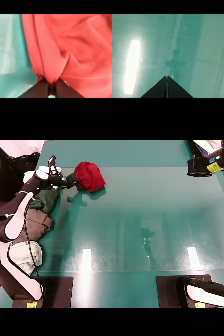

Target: Fold the shirts.

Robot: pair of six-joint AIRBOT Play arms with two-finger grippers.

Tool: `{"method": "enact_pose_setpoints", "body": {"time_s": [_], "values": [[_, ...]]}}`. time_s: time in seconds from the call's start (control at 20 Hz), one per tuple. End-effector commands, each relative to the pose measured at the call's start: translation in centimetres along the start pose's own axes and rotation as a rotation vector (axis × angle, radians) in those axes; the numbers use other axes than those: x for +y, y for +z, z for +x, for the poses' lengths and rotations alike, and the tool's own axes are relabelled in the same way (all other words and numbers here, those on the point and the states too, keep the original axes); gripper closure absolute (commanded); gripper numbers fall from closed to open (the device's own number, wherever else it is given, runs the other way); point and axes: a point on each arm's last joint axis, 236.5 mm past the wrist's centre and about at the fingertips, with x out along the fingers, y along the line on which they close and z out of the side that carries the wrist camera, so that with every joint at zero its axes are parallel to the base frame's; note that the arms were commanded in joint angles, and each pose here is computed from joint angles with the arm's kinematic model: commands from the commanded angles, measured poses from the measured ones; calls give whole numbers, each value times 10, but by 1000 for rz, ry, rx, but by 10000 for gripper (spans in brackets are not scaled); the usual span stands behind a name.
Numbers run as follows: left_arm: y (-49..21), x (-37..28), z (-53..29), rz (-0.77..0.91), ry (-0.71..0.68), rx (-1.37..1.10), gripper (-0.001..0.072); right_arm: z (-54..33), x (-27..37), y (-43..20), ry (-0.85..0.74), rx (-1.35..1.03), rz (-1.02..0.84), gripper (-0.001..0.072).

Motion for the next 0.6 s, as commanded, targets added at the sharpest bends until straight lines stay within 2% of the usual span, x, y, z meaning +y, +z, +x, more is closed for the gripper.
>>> {"method": "enact_pose_setpoints", "body": {"time_s": [0.0, 0.15, 0.25, 0.4, 0.55], "values": [[20, -77, -32, 109, -201, 35, 684, -3, 1, 5, 3, -26, -1, 692], [45, -220, -140, 453, -580, -32, 684, -29, 4, 25, 6, -113, -9, 692], [37, -292, -218, 579, -740, -89, 683, -58, 7, 44, 9, -208, -16, 692], [-13, -356, -299, 743, -838, -79, 684, -93, 11, 61, 12, -311, -25, 692], [-68, -384, -334, 863, -880, -16, 684, -109, 12, 59, 15, -376, -24, 692]]}}
